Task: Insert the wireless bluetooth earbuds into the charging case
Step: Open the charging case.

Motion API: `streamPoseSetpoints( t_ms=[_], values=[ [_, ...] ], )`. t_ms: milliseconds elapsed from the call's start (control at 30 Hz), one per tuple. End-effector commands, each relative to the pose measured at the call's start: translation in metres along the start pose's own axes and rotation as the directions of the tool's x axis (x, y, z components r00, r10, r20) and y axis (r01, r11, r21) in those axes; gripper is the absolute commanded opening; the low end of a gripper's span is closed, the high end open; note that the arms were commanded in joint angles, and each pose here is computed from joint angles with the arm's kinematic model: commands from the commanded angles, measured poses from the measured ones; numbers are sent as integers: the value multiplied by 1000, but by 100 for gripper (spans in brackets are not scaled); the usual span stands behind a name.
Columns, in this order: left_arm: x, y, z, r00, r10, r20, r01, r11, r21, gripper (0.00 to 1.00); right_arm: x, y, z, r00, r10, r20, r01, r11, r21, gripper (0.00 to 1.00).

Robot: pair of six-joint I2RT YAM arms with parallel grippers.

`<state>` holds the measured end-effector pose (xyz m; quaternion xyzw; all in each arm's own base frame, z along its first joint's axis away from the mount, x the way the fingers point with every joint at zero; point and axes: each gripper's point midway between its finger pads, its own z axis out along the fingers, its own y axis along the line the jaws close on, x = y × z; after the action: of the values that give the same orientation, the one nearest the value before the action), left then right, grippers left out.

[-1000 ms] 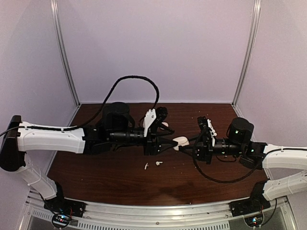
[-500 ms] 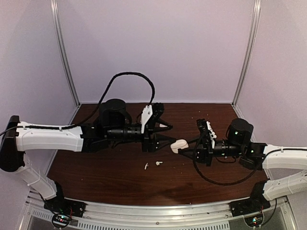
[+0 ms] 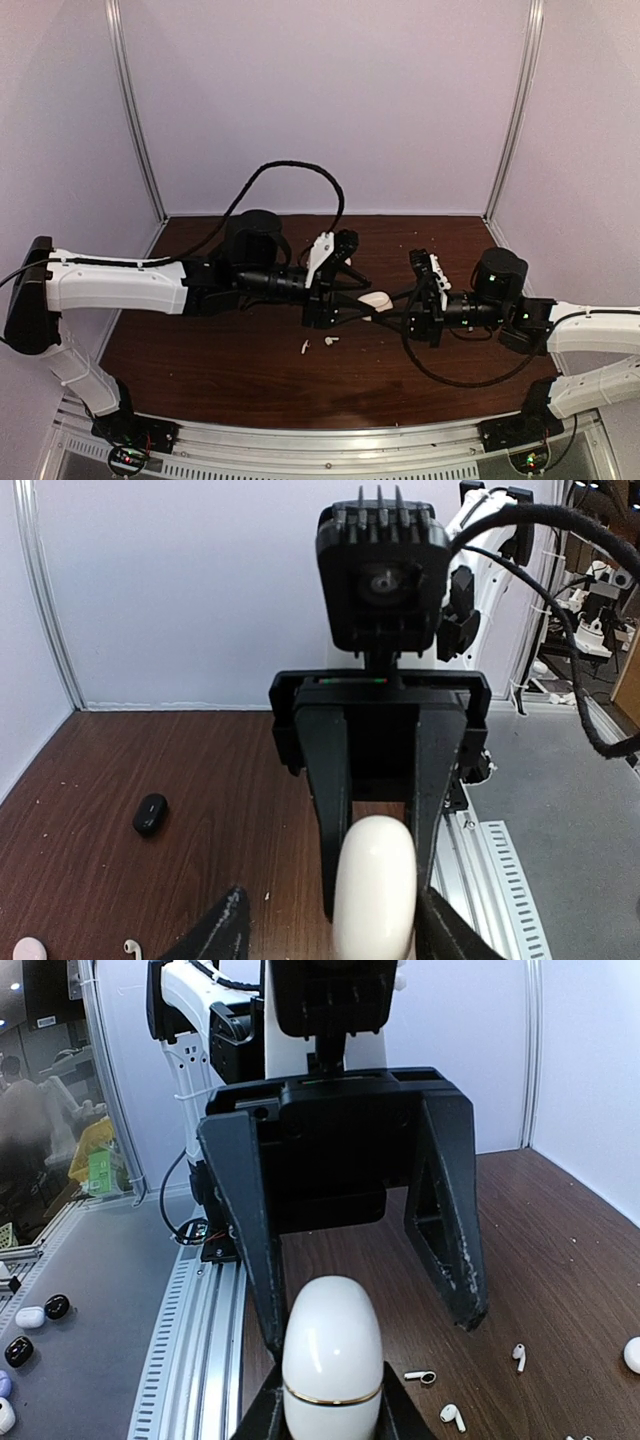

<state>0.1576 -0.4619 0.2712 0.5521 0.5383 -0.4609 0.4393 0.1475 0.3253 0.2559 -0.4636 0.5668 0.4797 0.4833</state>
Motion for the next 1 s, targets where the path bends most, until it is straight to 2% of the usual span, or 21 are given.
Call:
streamPoseSetpoints(
  t_ms=[0, 300, 967],
  values=[
    [-13, 8, 1, 1000, 1, 19, -1, 999, -36, 56, -8, 9, -2, 999, -37, 33, 38, 999, -26, 0],
    [-28, 14, -13, 997, -14, 82, 18, 999, -50, 51, -5, 13, -1, 998, -51, 23, 52, 998, -31, 0],
    [-34, 21, -21, 994, -30, 105, 38, 996, -77, 51, -3, 15, -1, 999, -51, 19, 51, 998, -33, 0]
  ],
)
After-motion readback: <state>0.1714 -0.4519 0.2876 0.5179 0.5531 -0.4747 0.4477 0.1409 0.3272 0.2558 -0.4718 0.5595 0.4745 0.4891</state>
